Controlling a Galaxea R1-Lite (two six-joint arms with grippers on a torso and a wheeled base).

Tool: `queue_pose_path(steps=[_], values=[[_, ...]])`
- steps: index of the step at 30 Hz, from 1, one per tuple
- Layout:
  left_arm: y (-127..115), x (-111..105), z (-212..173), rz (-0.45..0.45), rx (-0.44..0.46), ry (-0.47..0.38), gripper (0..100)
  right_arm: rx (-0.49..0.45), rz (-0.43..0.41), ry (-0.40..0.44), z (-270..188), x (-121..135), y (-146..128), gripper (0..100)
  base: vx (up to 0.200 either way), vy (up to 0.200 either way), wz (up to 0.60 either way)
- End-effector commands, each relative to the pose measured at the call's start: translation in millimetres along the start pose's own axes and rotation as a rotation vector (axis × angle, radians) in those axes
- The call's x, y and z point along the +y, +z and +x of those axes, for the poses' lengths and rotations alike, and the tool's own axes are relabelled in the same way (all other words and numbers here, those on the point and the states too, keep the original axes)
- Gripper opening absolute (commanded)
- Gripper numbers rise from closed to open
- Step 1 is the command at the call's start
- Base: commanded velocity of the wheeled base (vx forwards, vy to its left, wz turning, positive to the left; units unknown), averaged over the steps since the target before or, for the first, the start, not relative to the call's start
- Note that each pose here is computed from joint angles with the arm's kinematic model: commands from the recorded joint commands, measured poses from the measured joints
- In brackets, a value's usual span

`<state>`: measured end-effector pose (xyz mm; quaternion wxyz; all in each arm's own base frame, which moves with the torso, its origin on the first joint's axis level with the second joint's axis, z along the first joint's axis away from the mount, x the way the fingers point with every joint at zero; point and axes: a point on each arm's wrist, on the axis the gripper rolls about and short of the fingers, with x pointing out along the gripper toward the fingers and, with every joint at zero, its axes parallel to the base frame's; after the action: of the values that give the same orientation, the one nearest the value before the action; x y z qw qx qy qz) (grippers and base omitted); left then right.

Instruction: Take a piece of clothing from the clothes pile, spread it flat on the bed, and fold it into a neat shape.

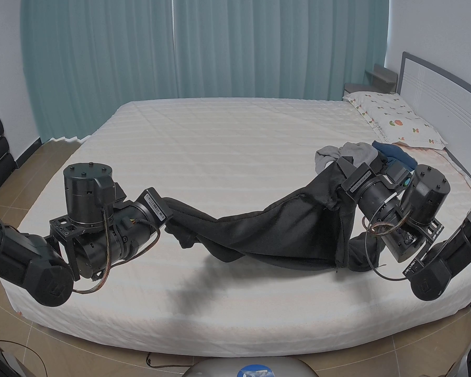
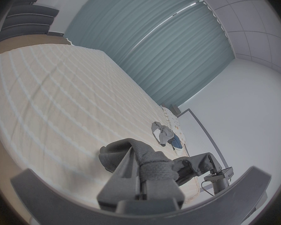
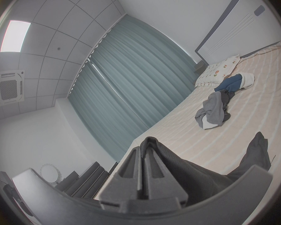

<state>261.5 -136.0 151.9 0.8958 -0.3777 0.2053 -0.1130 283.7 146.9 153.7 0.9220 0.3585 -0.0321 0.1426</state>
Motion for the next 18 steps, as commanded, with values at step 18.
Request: queue_pose_path(steps=[18], values=[[-17,-5,-34,0.025,0.057,-0.047,0,0.023,-0.041,0.026,-51,10,22,0,-0.122,0.000,0.00]])
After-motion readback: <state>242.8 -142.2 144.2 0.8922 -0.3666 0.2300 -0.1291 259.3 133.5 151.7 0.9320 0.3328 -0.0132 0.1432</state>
